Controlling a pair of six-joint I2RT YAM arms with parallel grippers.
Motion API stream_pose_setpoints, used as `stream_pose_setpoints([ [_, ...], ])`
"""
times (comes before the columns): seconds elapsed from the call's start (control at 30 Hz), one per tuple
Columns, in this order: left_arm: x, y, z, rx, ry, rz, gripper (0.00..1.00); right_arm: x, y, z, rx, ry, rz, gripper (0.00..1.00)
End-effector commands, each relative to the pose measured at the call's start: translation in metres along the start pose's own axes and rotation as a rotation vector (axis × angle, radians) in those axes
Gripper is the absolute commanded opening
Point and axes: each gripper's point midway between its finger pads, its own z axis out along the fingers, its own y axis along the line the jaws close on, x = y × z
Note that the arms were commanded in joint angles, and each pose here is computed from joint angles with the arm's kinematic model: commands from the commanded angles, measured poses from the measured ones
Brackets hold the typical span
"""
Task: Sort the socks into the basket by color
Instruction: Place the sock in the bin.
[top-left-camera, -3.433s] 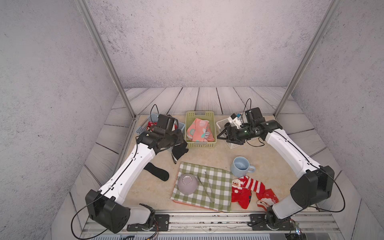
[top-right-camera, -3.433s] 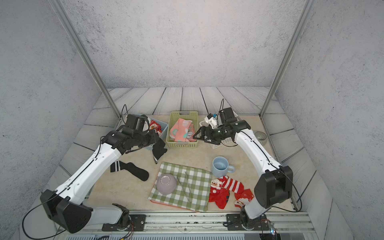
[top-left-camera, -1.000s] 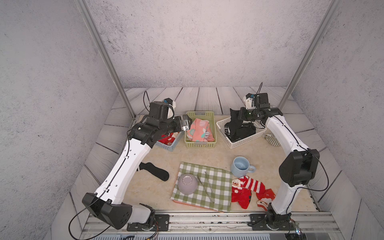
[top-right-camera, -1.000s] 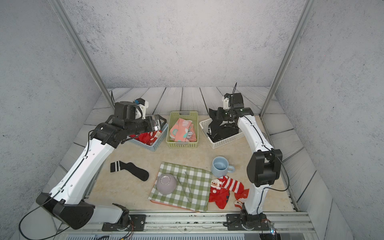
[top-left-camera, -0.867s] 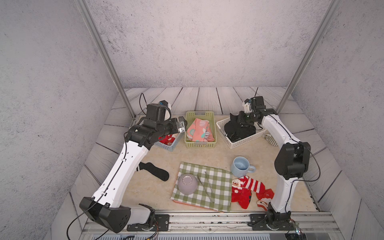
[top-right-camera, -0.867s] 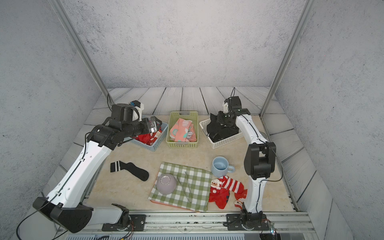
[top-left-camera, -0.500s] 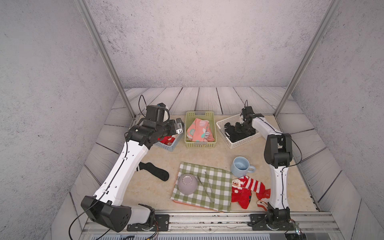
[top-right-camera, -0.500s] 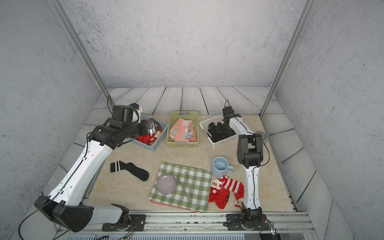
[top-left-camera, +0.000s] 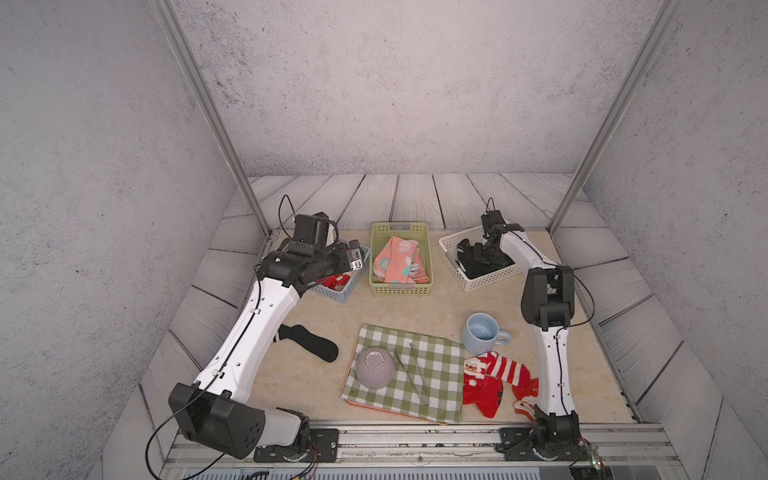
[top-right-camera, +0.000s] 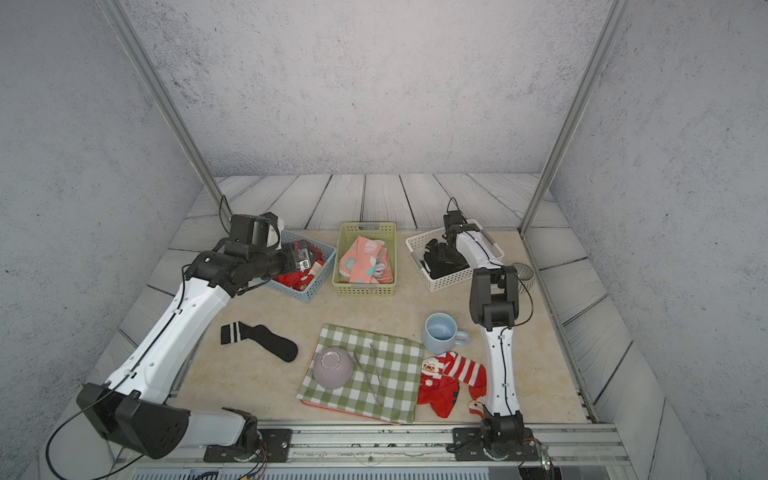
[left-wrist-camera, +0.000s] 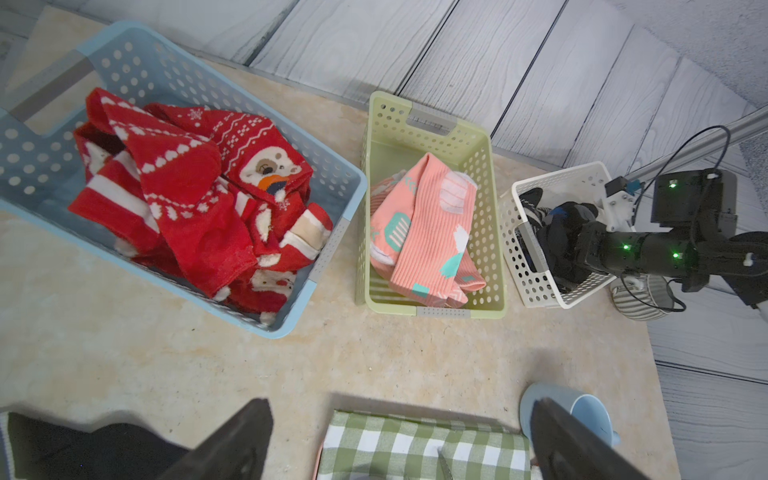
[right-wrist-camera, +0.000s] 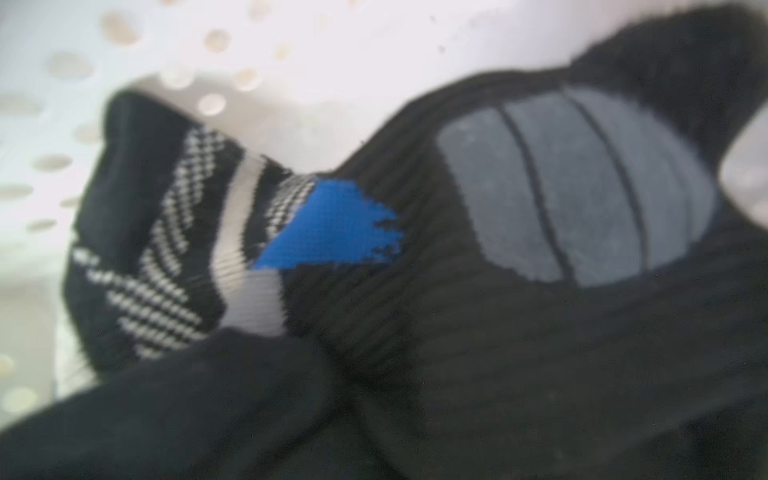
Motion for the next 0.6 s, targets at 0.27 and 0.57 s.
stream_pose_setpoints([
  [0.27,0.015,0.025,0.013,-0.083,0.035,-0.055,1.00,0.025,-0.002,-0.043,-0.026,0.092,0.111,0.81],
  [0.57,0.034,0.043,0.010,-0.125,0.056,-0.096,1.00,0.030,0.003,-0.104,-0.104,0.021,0.151,0.92],
])
